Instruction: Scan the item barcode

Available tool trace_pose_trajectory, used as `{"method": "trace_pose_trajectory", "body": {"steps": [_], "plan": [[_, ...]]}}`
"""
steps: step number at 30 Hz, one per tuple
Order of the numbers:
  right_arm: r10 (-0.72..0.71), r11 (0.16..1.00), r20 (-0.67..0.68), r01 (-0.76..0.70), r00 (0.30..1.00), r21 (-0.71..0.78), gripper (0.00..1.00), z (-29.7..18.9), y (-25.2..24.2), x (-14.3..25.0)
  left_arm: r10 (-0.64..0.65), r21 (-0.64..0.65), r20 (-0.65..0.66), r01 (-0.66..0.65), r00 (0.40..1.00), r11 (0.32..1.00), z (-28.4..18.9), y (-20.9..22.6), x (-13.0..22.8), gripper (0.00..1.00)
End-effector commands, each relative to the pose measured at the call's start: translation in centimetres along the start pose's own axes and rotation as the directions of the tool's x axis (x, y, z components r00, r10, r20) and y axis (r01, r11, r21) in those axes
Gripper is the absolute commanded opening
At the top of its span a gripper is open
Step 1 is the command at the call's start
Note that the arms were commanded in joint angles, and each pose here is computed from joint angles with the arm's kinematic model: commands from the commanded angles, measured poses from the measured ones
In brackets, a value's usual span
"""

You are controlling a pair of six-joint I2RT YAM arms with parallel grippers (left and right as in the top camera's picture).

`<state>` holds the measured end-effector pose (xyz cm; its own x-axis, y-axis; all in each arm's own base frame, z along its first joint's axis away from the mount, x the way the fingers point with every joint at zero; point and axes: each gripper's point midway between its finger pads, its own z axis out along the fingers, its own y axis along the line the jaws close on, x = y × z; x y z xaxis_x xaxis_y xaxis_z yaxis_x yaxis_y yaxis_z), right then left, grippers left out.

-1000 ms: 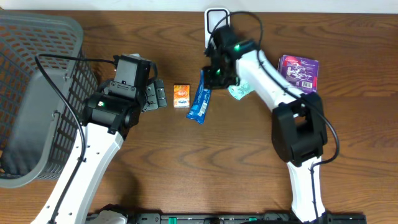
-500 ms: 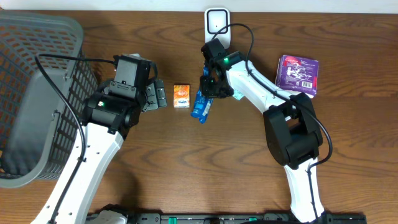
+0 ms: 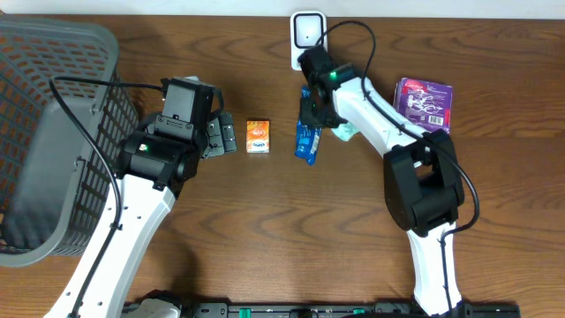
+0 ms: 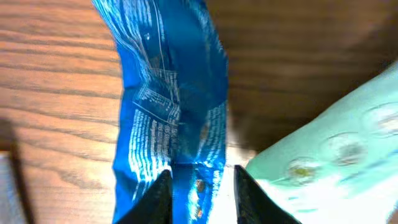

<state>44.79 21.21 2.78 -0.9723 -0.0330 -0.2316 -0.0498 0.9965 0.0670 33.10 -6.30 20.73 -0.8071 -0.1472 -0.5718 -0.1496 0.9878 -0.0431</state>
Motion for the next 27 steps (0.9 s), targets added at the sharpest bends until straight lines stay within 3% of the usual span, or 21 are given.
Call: {"method": "trace_pose_trajectory", "body": {"steps": [1,4,11,14,27], "plan": [[-0.035,0.998,0.055,0.038,0.998,-0.05,0.32,-2.9,1.7,-2.3,0.018,-0.007,0.001,-0.018,1.0,1.0,0.0,0.1,-0.1,0.98],[-0.088,0.986,0.057,0.095,0.994,-0.138,0.36,-4.7,3.9,-2.6,0.018,-0.007,0.001,-0.018,1.0,1.0,0.0,0.1,-0.1,0.98],[-0.152,0.926,-0.004,0.141,0.988,-0.352,0.33,-5.2,9.5,0.1,0.018,-0.007,0.001,-0.018,1.0,1.0,0.0,0.1,-0.1,0.98],[-0.154,0.927,-0.051,0.126,0.987,-0.354,0.38,-3.8,10.5,1.7,0.018,-0.007,0.001,-0.018,1.0,1.0,0.0,0.1,-0.1,0.98],[-0.104,0.941,-0.182,0.038,0.978,-0.336,0.37,2.3,11.8,4.9,0.018,-0.007,0.001,-0.018,1.0,1.0,0.0,0.1,-0.1,0.98]]}}
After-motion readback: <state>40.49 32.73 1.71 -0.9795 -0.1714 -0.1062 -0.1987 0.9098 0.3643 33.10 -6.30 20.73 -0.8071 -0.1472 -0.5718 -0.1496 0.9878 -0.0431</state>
